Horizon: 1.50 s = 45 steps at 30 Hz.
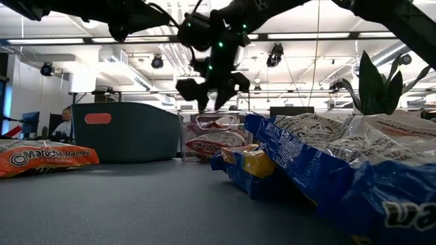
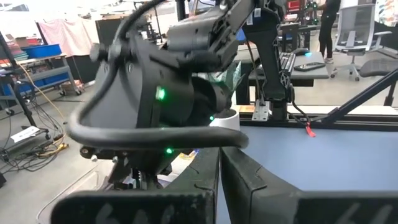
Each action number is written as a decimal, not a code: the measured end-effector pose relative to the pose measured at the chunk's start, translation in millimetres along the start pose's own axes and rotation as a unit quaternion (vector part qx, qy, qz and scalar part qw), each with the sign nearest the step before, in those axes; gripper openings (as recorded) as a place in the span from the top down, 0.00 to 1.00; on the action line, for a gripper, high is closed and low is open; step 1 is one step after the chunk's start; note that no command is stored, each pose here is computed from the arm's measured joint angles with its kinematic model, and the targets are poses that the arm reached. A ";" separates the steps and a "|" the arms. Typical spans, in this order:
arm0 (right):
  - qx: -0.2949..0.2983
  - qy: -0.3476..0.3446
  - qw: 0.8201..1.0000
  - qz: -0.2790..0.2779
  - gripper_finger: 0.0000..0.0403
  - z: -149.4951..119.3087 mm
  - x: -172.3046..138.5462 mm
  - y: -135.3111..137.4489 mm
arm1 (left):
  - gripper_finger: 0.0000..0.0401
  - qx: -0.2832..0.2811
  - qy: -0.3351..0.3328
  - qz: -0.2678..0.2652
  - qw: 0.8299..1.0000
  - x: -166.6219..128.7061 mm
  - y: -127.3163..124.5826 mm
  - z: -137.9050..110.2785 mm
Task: Sort Maruchan noodles
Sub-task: Put the red noodle pack into the transparent bin
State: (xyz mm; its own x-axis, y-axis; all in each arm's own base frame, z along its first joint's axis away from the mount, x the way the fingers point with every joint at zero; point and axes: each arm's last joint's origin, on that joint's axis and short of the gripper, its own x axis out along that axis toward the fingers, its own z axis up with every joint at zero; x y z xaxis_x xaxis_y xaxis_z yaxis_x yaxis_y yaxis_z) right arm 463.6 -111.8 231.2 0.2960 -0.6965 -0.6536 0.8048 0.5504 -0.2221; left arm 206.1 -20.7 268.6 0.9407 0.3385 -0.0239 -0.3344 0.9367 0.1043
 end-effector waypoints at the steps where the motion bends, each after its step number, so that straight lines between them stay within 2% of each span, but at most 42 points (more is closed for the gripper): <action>1: -0.002 -0.004 1.000 0.004 0.46 2.2 -2.8 1.5 | 1.00 0.000 0.000 0.000 1.000 0.0 0.0 -0.1; 6: -0.026 -0.024 0.999 0.020 0.46 11.5 -16.4 7.6 | 1.00 0.000 0.003 -0.001 1.000 0.0 -0.1 -0.7; 9: -0.039 -0.021 0.998 0.035 0.52 12.2 -20.0 8.8 | 1.00 0.001 0.006 -0.001 1.000 0.0 -0.2 -1.2; 12: -0.048 0.005 0.997 0.065 0.65 10.0 -19.4 8.0 | 1.00 0.000 0.006 -0.002 1.000 0.0 -0.2 -1.4; 16: -0.045 0.020 0.996 0.080 0.90 16.1 -7.1 -4.9 | 1.00 -0.003 0.008 -0.002 1.000 0.0 -0.2 -1.6; 18: -0.032 0.019 0.995 0.094 0.95 23.7 3.3 -15.8 | 1.00 -0.003 0.008 -0.002 1.000 0.0 -0.2 -1.6; 25: 0.020 0.065 0.982 0.174 0.98 34.4 39.7 -55.7 | 1.00 -0.004 0.009 -0.002 1.000 0.0 -0.2 -2.0; 30: 0.032 0.085 0.971 0.221 0.98 27.8 52.1 -60.6 | 1.00 -0.002 0.012 -0.002 1.000 0.0 -0.2 -2.5; 35: 0.040 0.072 0.973 0.215 0.98 17.2 62.4 -56.6 | 1.00 -0.002 0.012 -0.002 1.000 0.0 -0.3 -2.5; 39: 0.050 0.059 0.989 0.127 0.98 10.3 68.4 -60.8 | 1.00 -0.002 0.012 -0.002 1.000 0.0 -0.3 -2.6; 41: 0.055 0.046 0.992 0.103 0.98 11.5 69.0 -62.1 | 1.00 -0.002 0.012 -0.002 1.000 0.0 -0.3 -2.6; 45: 0.030 0.032 0.993 0.113 0.98 14.8 64.5 -59.5 | 1.00 -0.002 0.012 -0.001 1.000 0.0 -0.2 -2.6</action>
State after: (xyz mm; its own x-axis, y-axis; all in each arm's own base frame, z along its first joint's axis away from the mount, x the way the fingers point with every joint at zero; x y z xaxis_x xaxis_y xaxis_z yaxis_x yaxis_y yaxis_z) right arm 442.5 -196.3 213.0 0.4406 -0.5268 -0.7269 0.7513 0.6596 -0.0226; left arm 206.0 -20.6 266.0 0.9400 0.3378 -0.0480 -0.3320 0.9380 0.0998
